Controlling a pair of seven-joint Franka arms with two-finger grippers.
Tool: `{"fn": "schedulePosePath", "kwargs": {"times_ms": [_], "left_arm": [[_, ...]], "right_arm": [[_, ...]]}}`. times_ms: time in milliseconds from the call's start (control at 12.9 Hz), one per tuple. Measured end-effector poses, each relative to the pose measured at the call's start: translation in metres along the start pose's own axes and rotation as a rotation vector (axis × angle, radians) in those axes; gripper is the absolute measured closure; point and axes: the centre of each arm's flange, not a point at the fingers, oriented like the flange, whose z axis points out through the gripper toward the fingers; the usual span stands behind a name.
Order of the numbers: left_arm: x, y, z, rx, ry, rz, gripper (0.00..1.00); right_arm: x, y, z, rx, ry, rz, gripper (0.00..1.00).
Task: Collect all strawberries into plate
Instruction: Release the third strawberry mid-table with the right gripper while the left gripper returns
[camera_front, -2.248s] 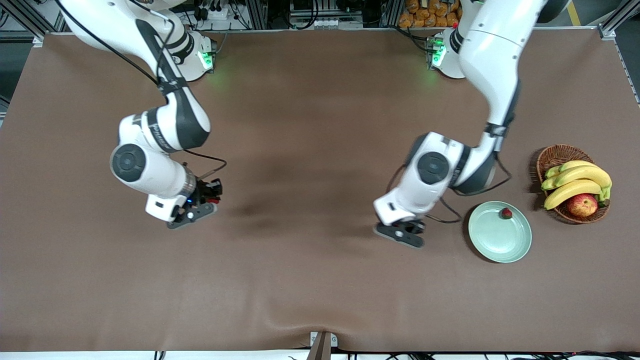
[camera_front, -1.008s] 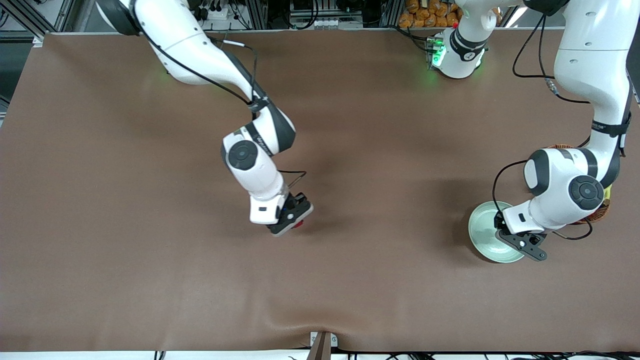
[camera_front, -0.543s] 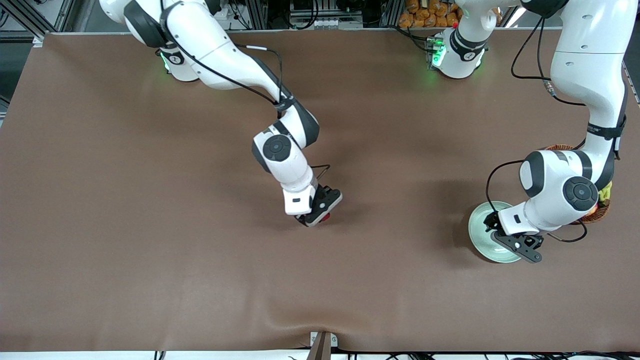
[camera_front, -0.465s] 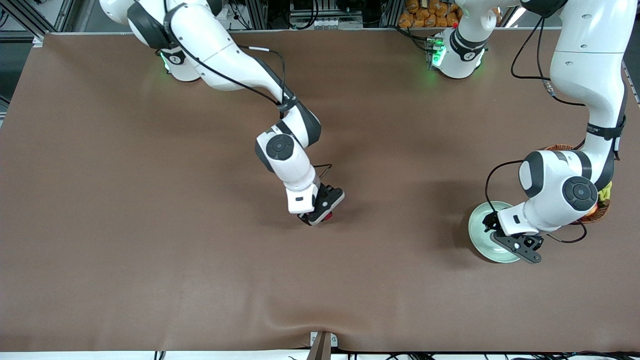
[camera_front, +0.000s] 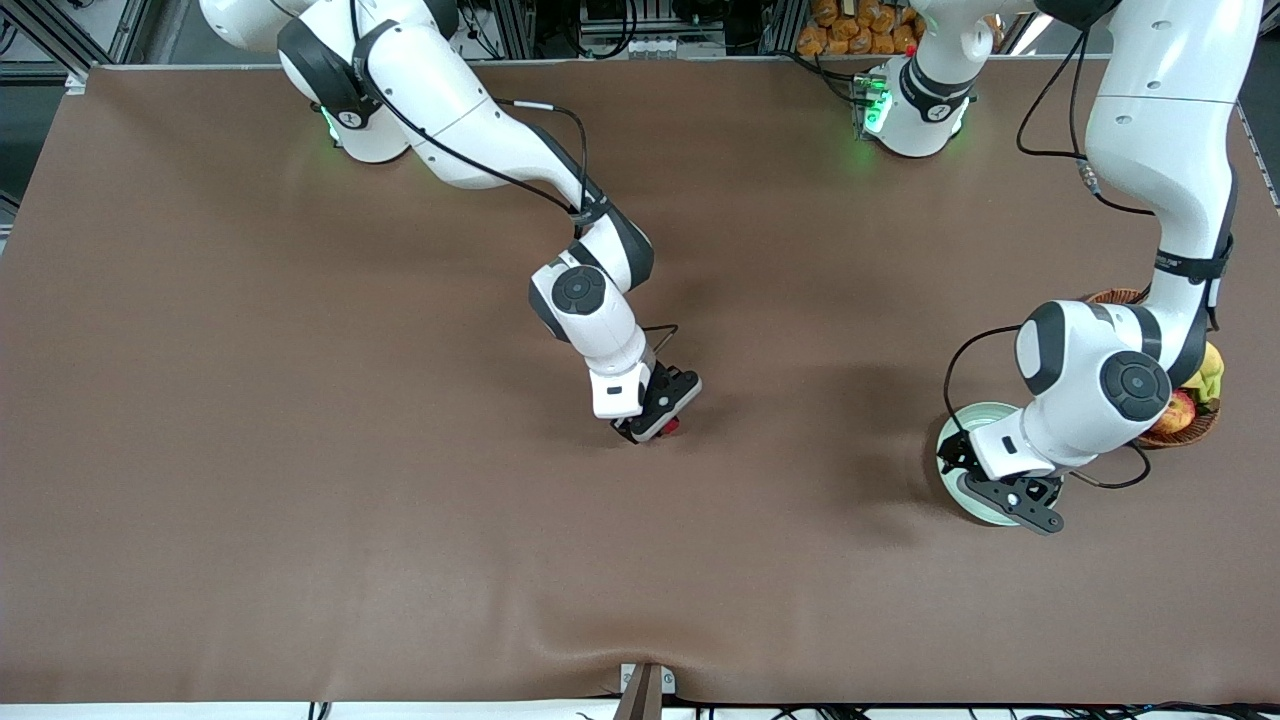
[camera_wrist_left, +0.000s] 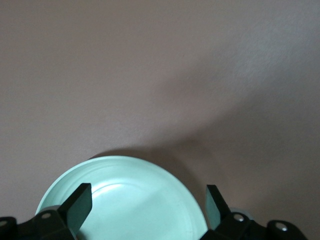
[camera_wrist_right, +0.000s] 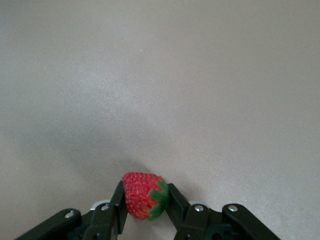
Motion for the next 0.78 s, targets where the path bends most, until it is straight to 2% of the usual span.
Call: {"fn": "schedulePosePath", "kwargs": {"times_ms": [155, 310, 620, 775], "left_arm": [[0.007, 0.009, -0.002, 0.0, 0.007, -0.026, 0.0], [0.015, 0.022, -0.004, -0.003, 0.011, -0.07, 0.0], [0.033, 0.062, -0.003, -0.014, 0.014, -0.164, 0.0], [0.043, 0.089, -0.003, -0.022, 0.015, -0.217, 0.0]], "right_arm": [[0.001, 0.0, 0.0, -0.001, 0.006, 0.02, 0.6], [0.005, 0.003, -0.004, -0.007, 0.048, 0.032, 0.43], [0.014, 0.04, -0.02, -0.039, 0.086, 0.078, 0.01], [0.021, 0.08, -0.043, -0.062, 0.106, 0.124, 0.0]]}}
